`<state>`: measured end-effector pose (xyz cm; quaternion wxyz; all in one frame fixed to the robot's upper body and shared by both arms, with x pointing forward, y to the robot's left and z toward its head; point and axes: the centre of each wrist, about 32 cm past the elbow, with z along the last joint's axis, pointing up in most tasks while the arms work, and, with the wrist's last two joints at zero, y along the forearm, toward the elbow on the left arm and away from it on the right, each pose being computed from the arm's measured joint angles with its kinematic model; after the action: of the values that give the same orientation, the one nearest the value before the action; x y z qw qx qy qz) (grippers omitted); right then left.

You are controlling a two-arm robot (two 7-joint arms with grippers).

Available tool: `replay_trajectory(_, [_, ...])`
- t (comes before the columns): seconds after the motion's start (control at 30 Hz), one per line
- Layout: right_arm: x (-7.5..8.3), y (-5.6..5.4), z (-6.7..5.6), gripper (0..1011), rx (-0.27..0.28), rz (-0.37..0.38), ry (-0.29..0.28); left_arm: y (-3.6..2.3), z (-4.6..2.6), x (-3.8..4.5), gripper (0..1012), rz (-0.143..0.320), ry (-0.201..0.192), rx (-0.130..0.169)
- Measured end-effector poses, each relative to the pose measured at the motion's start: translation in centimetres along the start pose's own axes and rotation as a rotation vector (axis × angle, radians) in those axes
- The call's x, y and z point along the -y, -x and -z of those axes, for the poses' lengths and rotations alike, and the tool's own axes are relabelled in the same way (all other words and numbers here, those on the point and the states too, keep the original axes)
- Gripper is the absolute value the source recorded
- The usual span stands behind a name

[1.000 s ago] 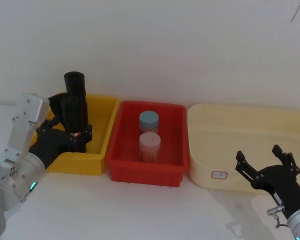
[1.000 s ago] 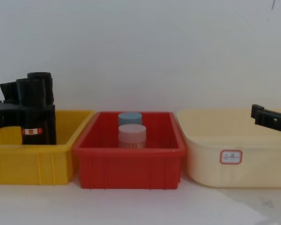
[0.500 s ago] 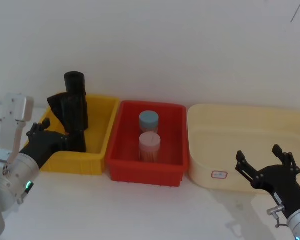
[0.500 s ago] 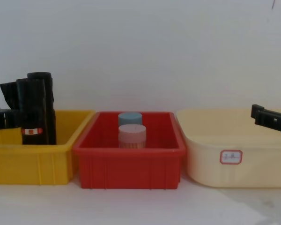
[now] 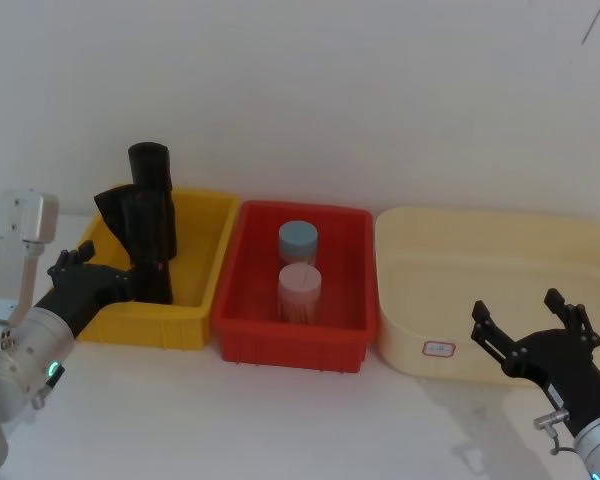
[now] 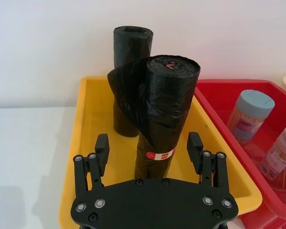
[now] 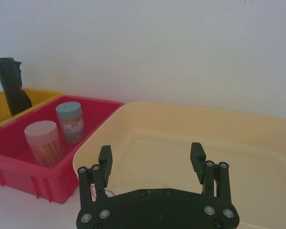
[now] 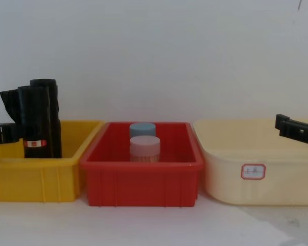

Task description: Pick up the garbage bag with the one hand and transfer it to the other hand.

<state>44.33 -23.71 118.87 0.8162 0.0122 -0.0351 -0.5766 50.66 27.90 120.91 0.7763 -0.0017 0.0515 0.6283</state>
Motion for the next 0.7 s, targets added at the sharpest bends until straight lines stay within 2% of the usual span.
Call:
replay_trajectory(0.1, [0.0, 0.0, 0.0, 1000, 0.0, 0.0, 0.0, -0.02, 0.02, -0.04, 1001, -0.001, -0.004, 0.002])
replay_trajectory(0.33, [0.0, 0.0, 0.0, 1000, 0.0, 0.0, 0.0, 0.05, -0.53, -0.1, 1001, 0.003, -0.023, 0.038])
replay_trajectory(0.57, [0.0, 0.0, 0.0, 1000, 0.0, 0.0, 0.0, 0.23, -1.67, 0.63, 1001, 0.012, -0.051, 0.077])
replay_trajectory(0.7, [0.0, 0.0, 0.0, 1000, 0.0, 0.0, 0.0, 0.28, -2.09, 1.14, 1001, 0.011, -0.065, 0.084])
